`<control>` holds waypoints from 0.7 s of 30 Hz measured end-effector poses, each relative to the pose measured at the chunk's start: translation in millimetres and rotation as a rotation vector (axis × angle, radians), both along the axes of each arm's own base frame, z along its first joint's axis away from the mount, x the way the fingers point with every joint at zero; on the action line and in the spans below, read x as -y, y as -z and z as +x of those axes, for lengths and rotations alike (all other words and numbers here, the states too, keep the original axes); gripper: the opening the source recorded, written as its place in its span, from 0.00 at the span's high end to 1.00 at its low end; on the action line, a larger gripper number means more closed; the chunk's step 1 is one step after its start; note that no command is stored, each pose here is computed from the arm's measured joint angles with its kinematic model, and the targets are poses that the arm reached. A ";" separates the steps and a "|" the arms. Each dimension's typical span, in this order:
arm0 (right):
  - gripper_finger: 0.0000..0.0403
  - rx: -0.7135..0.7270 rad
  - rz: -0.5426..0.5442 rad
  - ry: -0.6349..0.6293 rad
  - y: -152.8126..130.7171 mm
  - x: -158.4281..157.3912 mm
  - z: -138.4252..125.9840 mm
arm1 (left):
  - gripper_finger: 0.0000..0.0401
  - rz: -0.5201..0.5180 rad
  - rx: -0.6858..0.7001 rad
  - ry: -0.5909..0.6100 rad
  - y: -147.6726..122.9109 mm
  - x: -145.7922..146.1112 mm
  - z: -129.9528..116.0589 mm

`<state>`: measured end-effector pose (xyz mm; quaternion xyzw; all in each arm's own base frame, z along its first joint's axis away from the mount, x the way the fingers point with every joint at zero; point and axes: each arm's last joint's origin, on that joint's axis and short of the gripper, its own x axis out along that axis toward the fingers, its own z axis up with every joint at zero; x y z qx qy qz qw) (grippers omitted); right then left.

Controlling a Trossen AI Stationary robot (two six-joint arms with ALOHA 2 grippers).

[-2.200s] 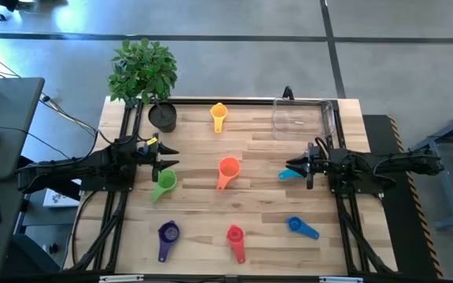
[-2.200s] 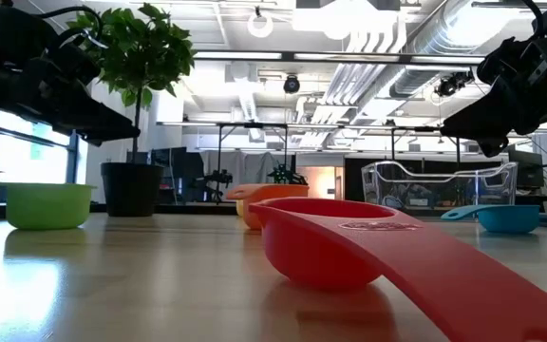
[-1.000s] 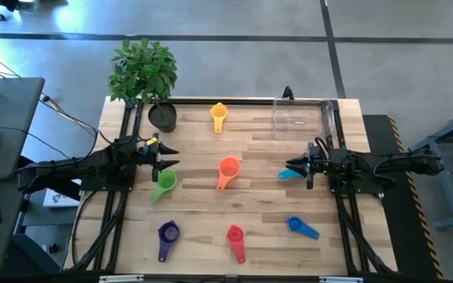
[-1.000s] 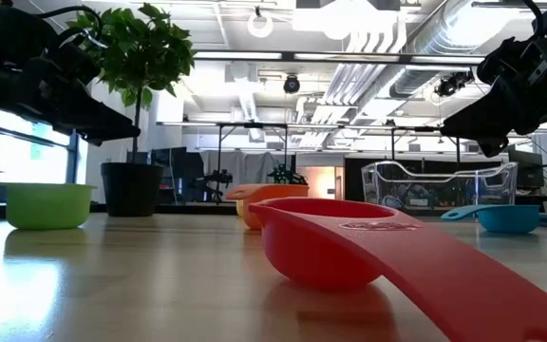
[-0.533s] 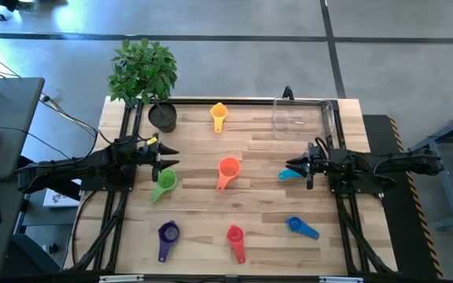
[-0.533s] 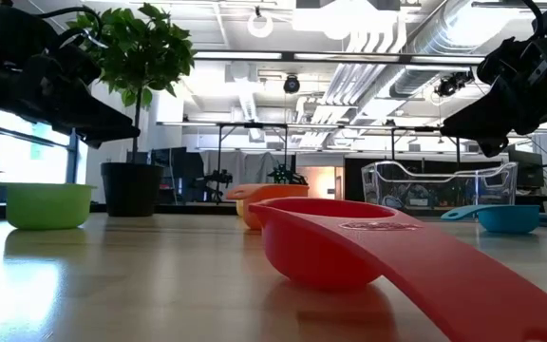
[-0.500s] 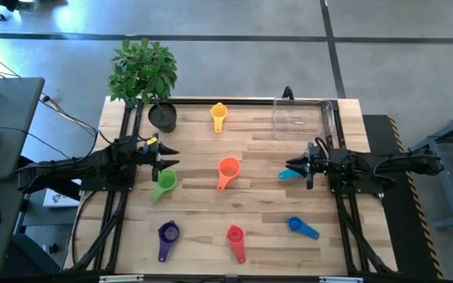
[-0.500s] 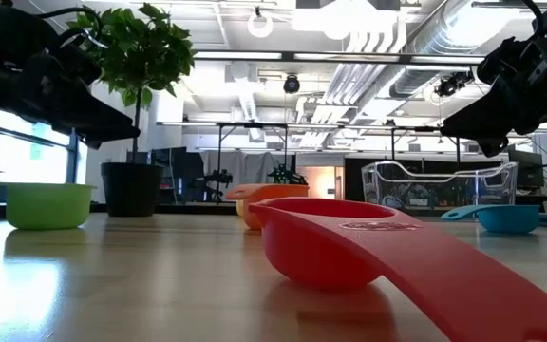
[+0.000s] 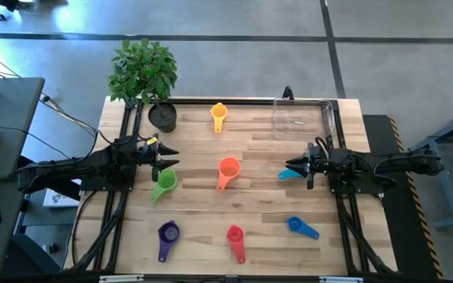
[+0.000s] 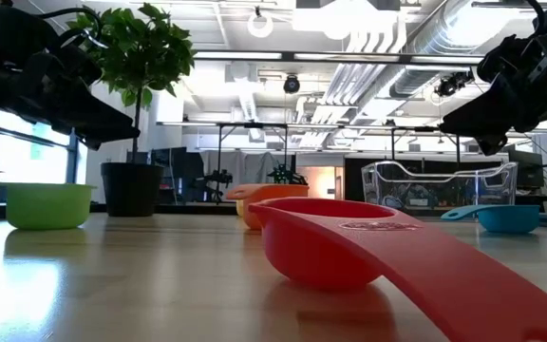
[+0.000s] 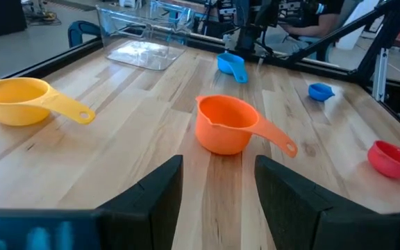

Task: Nest measuring cups in basket
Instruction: Adjust the orange measuring cup

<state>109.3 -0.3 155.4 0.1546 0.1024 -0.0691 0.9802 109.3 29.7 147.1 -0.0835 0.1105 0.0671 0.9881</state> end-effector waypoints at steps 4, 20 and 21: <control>0.81 0.012 0.017 0.024 -0.9 0.6 0.2 | 0.58 -0.001 0.000 0.000 0.0 0.0 0.0; 0.81 0.390 0.120 0.111 -72.9 3.1 -3.4 | 0.58 -0.009 0.000 -0.044 0.0 -1.2 -0.2; 0.81 0.413 0.115 0.124 -81.3 3.6 -4.8 | 0.58 -0.008 0.000 -0.050 0.0 -1.4 -0.2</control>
